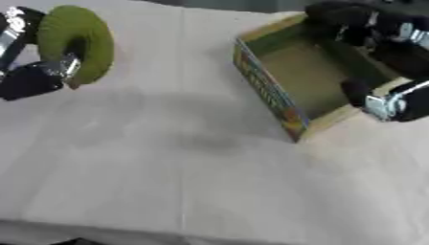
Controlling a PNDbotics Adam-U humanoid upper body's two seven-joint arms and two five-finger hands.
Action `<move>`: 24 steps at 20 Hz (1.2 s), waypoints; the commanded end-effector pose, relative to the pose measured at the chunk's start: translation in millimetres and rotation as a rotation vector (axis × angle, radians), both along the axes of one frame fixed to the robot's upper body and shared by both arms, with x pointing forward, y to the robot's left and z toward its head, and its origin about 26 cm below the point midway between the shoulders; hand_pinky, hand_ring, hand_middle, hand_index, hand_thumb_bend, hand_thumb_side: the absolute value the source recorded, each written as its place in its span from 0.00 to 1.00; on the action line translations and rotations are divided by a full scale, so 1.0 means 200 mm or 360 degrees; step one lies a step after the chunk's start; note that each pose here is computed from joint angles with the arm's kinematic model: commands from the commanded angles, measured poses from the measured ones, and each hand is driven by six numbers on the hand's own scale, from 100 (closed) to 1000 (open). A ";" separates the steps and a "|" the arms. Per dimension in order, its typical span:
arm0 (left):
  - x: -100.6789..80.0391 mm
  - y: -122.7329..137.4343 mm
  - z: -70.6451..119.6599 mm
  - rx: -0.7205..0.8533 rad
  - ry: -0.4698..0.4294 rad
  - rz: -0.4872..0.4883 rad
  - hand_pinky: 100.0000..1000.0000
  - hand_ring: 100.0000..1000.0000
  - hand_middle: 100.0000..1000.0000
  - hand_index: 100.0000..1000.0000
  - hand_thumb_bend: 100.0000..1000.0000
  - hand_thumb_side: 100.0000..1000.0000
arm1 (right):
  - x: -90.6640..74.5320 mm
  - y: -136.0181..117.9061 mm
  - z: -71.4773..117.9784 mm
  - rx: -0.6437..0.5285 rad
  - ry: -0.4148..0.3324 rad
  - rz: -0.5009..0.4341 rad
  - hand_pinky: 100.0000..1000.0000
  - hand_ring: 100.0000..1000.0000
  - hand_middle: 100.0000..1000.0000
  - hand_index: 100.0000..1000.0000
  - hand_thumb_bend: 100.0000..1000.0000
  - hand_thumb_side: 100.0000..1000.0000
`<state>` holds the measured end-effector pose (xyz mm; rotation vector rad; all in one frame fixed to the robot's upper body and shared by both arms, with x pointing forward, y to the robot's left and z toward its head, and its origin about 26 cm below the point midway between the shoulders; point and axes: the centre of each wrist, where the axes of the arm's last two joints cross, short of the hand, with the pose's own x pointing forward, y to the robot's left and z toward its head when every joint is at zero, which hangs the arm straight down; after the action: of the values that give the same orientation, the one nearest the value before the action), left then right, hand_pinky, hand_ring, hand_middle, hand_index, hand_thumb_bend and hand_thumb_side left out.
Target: Pick up the objects with one hand, pass them to the other hand, and then place them into the box on the other side of the table.
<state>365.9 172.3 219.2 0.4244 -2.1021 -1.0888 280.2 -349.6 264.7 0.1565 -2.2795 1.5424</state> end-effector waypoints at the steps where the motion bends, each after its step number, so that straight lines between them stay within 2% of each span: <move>1: -0.01 -0.01 0.02 -0.0036 -0.0071 -0.0037 0.30 0.32 0.29 0.32 0.00 0.47 | 0.01 0.06 0.06 -0.0241 -0.0136 0.0160 0.94 1.00 1.00 0.97 0.00 0.10; 4: -0.01 -0.02 -0.01 -0.0008 -0.0107 -0.0050 0.30 0.32 0.28 0.31 0.00 0.44 | 0.03 0.14 0.06 -0.0298 -0.0122 0.0231 0.95 1.00 1.00 0.97 0.00 0.16; 12: 0.01 -0.02 -0.04 0.0013 -0.0055 -0.0052 0.30 0.31 0.27 0.30 0.00 0.43 | 0.07 0.24 0.09 -0.0366 -0.0054 0.0346 0.96 1.00 1.00 0.99 0.00 0.26; 16: 0.01 -0.03 -0.05 0.0009 -0.0036 -0.0065 0.30 0.31 0.28 0.31 0.00 0.41 | 0.08 0.29 0.15 -0.0379 -0.0039 0.0321 0.96 1.00 1.00 0.99 0.00 0.22; 17: 0.00 -0.03 -0.05 0.0006 -0.0033 -0.0071 0.30 0.31 0.28 0.31 0.00 0.39 | 0.08 0.31 0.16 -0.0387 -0.0041 0.0312 0.96 1.00 1.00 0.99 0.00 0.20; 18: 0.00 -0.04 -0.05 0.0004 -0.0030 -0.0080 0.29 0.31 0.27 0.31 0.00 0.33 | 0.08 0.32 0.17 -0.0394 -0.0043 0.0302 0.96 1.00 1.00 0.99 0.00 0.18; 19: 0.00 -0.04 -0.06 0.0003 -0.0028 -0.0089 0.29 0.31 0.27 0.31 0.00 0.32 | 0.08 0.34 0.18 -0.0399 -0.0047 0.0295 0.96 1.00 1.00 0.99 0.00 0.17; 24: -0.01 -0.08 -0.06 0.0013 -0.0032 -0.0151 0.29 0.31 0.27 0.31 0.00 0.32 | 0.09 0.41 0.24 -0.0389 -0.0086 0.0266 0.94 1.00 1.00 0.97 0.00 0.03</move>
<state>365.6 159.2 198.2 0.3441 -2.1199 -1.1421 301.5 -269.3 304.6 0.2828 -2.1377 1.8862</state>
